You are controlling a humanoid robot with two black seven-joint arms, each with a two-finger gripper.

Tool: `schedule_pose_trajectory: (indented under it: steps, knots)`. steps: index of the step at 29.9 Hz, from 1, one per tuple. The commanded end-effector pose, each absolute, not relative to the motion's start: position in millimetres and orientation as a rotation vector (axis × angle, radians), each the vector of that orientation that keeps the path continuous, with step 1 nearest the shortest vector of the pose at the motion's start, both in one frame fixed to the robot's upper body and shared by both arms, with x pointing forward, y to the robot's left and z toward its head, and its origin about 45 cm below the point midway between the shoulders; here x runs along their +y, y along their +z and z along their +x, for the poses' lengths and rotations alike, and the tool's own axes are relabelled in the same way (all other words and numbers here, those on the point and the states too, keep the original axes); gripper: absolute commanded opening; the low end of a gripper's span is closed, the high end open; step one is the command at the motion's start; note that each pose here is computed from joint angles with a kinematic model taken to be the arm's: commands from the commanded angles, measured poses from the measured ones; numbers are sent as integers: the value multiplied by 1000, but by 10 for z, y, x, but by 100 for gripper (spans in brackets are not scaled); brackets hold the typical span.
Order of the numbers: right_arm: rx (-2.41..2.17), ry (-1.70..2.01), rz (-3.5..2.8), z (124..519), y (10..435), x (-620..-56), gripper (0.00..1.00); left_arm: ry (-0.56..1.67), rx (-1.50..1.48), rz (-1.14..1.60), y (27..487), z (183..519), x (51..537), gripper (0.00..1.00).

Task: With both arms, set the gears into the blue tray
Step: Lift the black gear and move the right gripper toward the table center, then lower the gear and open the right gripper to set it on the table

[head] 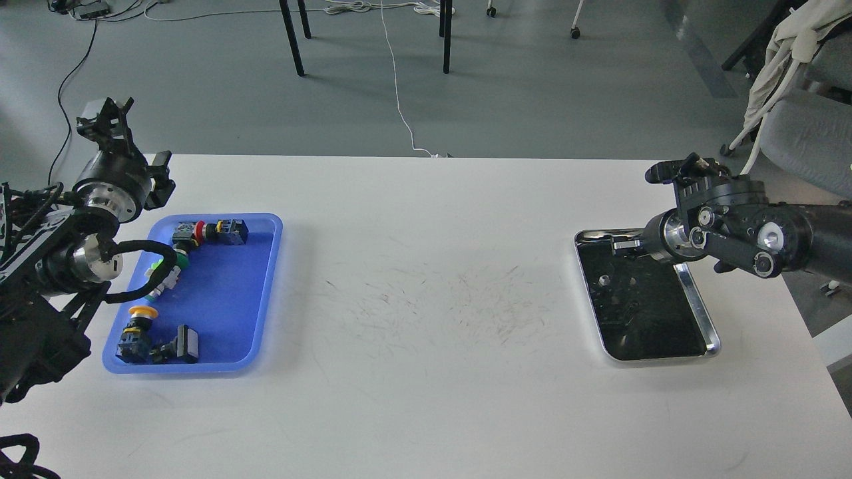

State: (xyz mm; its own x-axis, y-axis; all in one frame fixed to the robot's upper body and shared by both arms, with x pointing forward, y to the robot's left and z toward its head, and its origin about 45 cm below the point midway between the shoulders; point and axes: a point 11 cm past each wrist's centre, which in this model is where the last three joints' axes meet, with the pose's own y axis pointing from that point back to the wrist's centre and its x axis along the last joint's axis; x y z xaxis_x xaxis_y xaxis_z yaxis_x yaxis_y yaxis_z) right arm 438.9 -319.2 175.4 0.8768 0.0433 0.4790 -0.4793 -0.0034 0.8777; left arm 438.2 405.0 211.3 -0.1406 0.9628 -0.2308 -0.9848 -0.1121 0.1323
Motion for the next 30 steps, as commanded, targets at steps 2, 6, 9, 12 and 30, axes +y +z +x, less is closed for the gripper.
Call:
schedule_pose_trajectory:
  steps: [2, 6, 9, 12, 30]
  knots:
    - [-369, 471, 1612, 4450, 2098, -2936, 2, 1691, 284, -97, 2123, 4379, 4070, 98]
    - [-389, 485, 1763, 4479, 2399, -2449, 2, 1694, 283, -97, 2129, 4379, 4081, 98]
    - [-442, 397, 1941, 4497, 2512, -1953, 2, 1695, 281, -94, 2132, 4376, 4092, 98]
    - [-426, 367, 2073, 4429, 2482, -1330, 2, 1697, 278, -93, 2139, 4375, 4106, 98]
    - [-541, 102, 2241, 4117, 1743, -577, 2, 1706, 266, -85, 2169, 4364, 4171, 98]
